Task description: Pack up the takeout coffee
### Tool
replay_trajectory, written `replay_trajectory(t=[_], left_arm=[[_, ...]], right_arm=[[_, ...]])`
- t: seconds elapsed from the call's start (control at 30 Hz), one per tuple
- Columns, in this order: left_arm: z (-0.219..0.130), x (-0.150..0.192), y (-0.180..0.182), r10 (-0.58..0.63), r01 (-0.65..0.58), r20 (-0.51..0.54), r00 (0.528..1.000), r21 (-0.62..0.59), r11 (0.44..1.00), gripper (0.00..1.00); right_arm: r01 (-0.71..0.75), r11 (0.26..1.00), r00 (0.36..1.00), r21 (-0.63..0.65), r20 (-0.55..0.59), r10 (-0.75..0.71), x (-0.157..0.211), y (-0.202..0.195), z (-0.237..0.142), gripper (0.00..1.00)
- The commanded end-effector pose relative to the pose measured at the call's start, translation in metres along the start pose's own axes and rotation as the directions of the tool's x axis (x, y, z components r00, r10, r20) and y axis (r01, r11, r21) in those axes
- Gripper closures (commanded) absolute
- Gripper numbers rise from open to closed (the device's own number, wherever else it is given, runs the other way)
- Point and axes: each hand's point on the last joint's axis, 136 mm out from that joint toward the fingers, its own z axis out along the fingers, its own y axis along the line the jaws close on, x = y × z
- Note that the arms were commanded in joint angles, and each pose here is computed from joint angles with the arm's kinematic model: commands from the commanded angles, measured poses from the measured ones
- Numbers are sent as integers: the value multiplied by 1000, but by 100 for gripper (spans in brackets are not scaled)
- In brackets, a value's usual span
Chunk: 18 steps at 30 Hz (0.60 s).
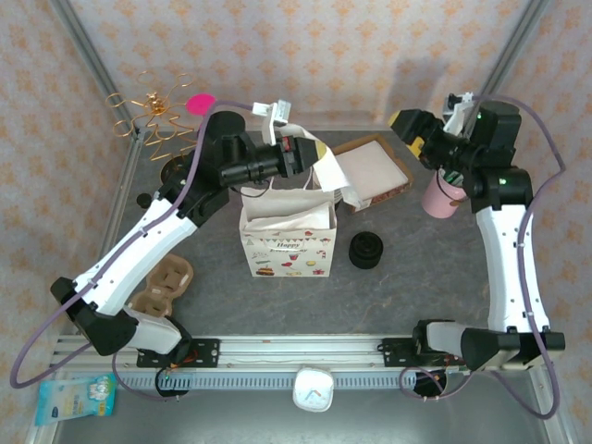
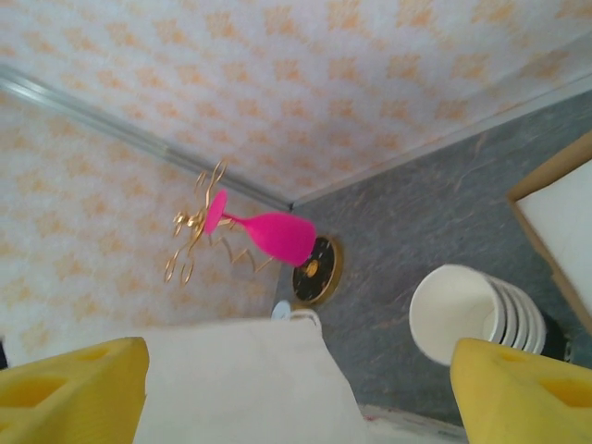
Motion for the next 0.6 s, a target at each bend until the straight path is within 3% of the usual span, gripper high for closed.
replay_trajectory(t=[0.0,0.2,0.33,0.57], left_arm=[[-14,-18,-41,72,-73,21,997,100,992,100],[-14,-13,-36,140,-139,-80,987,20,990,100],[-10,-8,-23,148,-157,-149,978,-46,987,100],[-4,-16,-23,130,-140,-126,983,-73,988,100]], right_arm=[[254,956,966,-147,84,-244,3,43,-21,15],[482,840,875,-248,170,-452,26,58,-22,18],[651,702,757,-289,179,-628,60,67,-14,20],[787,495,588,-367,203,-783,123,75,-3,20]])
